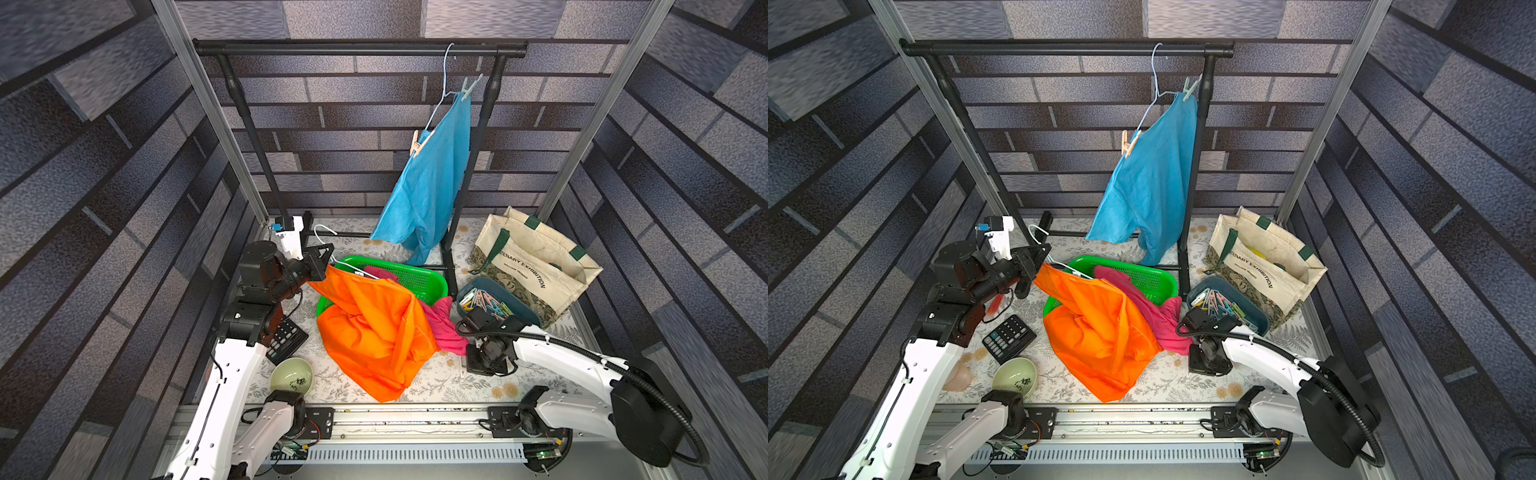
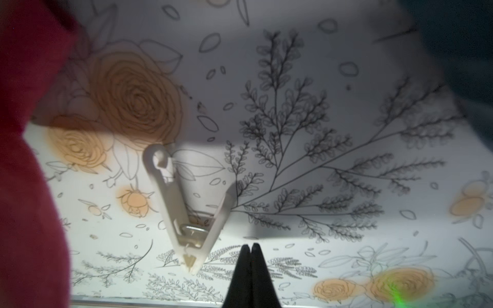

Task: Use clothespins to secure the t-shirt on both sides of the hanger
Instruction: Adjust the clothespin at the center of the board, then pick up the clothespin from the center of the board.

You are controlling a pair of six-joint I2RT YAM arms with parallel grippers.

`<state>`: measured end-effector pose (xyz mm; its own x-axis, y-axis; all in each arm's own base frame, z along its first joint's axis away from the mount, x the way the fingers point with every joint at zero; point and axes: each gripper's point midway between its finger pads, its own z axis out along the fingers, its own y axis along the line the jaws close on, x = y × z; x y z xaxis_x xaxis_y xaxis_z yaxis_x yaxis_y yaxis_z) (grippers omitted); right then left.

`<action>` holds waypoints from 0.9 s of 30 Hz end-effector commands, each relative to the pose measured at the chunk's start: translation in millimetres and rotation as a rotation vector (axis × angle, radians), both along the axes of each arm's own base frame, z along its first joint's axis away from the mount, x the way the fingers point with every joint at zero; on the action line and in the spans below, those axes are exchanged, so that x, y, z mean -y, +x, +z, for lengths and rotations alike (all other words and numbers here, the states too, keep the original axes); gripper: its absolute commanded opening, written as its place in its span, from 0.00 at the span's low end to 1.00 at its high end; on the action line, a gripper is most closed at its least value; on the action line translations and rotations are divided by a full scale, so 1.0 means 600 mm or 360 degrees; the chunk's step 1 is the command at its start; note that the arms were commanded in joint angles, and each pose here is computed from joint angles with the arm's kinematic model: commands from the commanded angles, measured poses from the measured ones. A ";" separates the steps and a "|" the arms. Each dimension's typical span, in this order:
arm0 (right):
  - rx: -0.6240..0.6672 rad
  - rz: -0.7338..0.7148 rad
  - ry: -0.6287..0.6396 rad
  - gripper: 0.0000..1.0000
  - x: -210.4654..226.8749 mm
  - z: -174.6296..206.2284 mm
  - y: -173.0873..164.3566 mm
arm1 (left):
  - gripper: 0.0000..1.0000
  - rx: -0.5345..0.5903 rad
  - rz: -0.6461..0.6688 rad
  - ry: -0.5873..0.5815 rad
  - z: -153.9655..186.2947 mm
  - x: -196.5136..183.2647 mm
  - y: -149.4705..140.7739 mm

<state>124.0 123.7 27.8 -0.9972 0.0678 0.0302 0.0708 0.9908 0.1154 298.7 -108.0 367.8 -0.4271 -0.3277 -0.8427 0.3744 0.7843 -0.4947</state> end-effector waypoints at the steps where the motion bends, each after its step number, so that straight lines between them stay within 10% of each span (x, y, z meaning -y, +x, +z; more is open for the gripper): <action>1: 0.0035 -0.0005 0.0066 0.02 -0.009 0.031 0.006 | 0.00 0.0079 -0.0010 -0.0020 0.031 0.000 -0.004; 11: -0.0007 -0.0088 0.0303 0.54 -0.063 0.032 0.018 | 0.00 0.0085 0.0001 -0.0029 0.030 -0.001 -0.003; 27: 0.0067 -0.0127 0.0003 0.44 -0.022 -0.025 0.050 | 0.00 0.0107 -0.0003 -0.0046 0.040 0.000 -0.005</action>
<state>148.3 150.0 19.9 -0.9902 0.1369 0.0269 0.1395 0.9729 0.1846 298.8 -107.9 368.6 -0.4246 -0.3290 -0.8435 0.3753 0.7839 -0.4946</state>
